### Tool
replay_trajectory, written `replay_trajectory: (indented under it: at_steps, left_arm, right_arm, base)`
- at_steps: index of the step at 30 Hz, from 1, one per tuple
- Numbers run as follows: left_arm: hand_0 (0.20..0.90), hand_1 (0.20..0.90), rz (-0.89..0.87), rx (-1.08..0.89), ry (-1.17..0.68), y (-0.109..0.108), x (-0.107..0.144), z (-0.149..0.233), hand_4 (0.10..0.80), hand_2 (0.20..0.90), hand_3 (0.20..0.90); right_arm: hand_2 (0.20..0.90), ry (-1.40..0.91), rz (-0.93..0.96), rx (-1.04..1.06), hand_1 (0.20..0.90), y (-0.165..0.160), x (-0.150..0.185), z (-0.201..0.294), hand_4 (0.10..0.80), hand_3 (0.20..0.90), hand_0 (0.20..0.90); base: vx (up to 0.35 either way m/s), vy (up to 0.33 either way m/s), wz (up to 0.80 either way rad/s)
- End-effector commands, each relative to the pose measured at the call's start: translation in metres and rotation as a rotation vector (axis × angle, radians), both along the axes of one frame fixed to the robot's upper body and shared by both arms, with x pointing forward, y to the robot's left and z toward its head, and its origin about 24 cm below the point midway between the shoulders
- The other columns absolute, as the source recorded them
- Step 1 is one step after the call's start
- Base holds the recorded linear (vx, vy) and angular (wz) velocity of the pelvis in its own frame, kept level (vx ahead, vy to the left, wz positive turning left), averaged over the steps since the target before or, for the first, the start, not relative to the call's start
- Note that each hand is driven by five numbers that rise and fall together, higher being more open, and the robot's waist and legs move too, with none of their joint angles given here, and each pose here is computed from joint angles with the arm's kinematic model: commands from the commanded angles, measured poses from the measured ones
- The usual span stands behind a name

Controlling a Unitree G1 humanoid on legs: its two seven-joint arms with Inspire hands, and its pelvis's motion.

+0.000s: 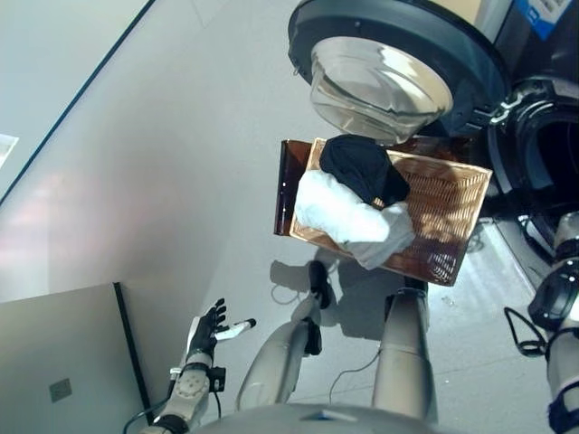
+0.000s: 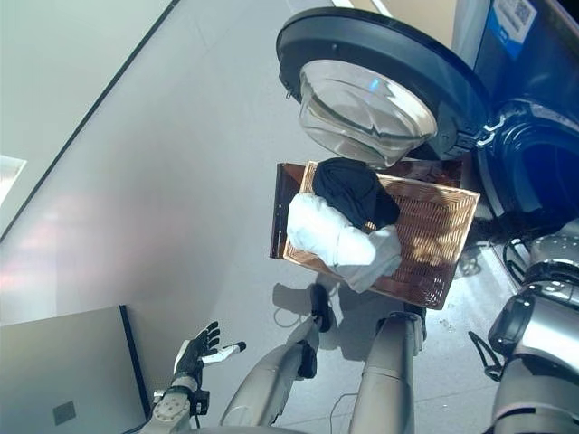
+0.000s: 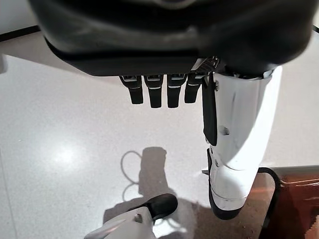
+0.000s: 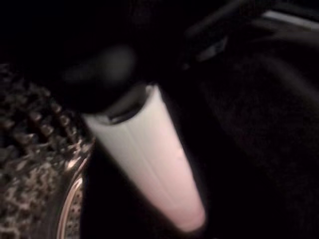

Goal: Pick up the clothes and place them into the washing machine

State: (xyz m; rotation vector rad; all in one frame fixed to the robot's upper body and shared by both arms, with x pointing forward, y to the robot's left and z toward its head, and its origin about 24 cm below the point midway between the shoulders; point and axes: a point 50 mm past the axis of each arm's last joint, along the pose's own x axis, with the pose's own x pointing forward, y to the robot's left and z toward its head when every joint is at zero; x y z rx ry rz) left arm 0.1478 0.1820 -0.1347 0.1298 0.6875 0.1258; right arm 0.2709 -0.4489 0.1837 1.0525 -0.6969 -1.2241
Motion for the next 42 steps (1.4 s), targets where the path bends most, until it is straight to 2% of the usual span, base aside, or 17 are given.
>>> replay_trajectory:
  at_steps: [1, 9, 10, 11, 12, 24, 29, 37, 42]
  left_arm:
    - [0.900, 0.900, 0.129, 0.113, 0.023, 0.042, -0.009, 0.001, 0.800, 0.900, 0.900]
    - [0.900, 0.900, 0.152, 0.125, 0.012, 0.047, -0.008, 0.003, 0.800, 0.900, 0.900]
    - [0.900, 0.900, 0.155, 0.127, 0.010, 0.048, -0.008, 0.003, 0.800, 0.900, 0.900]
    - [0.900, 0.900, 0.159, 0.125, 0.012, 0.048, -0.009, 0.003, 0.800, 0.900, 0.900]
    - [0.900, 0.900, 0.160, 0.126, 0.013, 0.048, -0.010, 0.003, 0.800, 0.900, 0.900]
    - [0.900, 0.900, 0.169, 0.132, 0.047, 0.048, -0.017, -0.001, 0.800, 0.900, 0.900]
    - [0.900, 0.900, 0.169, 0.128, 0.061, 0.046, -0.019, -0.003, 0.800, 0.900, 0.900]
    - [0.900, 0.900, 0.194, 0.146, 0.080, 0.051, -0.023, -0.004, 0.800, 0.900, 0.900]
    - [0.900, 0.900, 0.203, 0.175, 0.079, 0.059, -0.024, -0.002, 0.800, 0.900, 0.900]
  right_arm:
    - [0.200, -0.032, -0.122, -0.219, 0.200, -0.014, -0.023, 0.043, 0.300, 0.200, 0.200]
    - [0.200, -0.004, -0.136, -0.159, 0.200, -0.019, -0.027, 0.032, 0.300, 0.200, 0.200]
    - [0.398, -0.007, -0.133, -0.153, 0.398, -0.018, -0.026, 0.031, 0.441, 0.398, 0.398]
    - [0.851, -0.001, -0.131, -0.148, 0.851, -0.018, -0.025, 0.030, 0.765, 0.851, 0.851]
    - [0.900, -0.003, -0.128, -0.146, 0.900, -0.017, -0.024, 0.030, 0.800, 0.900, 0.900]
    - [0.900, -0.022, -0.133, -0.083, 0.900, -0.008, -0.017, 0.015, 0.800, 0.900, 0.900]
    - [0.900, 0.062, -0.102, -0.026, 0.900, 0.001, -0.010, -0.008, 0.800, 0.900, 0.900]
    - [0.900, 0.318, 0.022, -0.003, 0.900, 0.026, 0.004, -0.062, 0.800, 0.900, 0.900]
    - [0.900, 0.587, 0.091, -0.020, 0.900, 0.035, 0.001, -0.094, 0.800, 0.900, 0.900]
  base:
    - [0.011, 0.032, -0.05]
    - [0.003, 0.007, -0.01]
    - [0.000, 0.000, 0.00]
    - [0.000, 0.000, 0.00]
    - [0.000, 0.000, 0.00]
    - [-0.002, 0.006, -0.02]
    - [0.001, 0.016, -0.05]
    - [0.001, 0.021, -0.05]
    - [0.000, 0.021, -0.06]
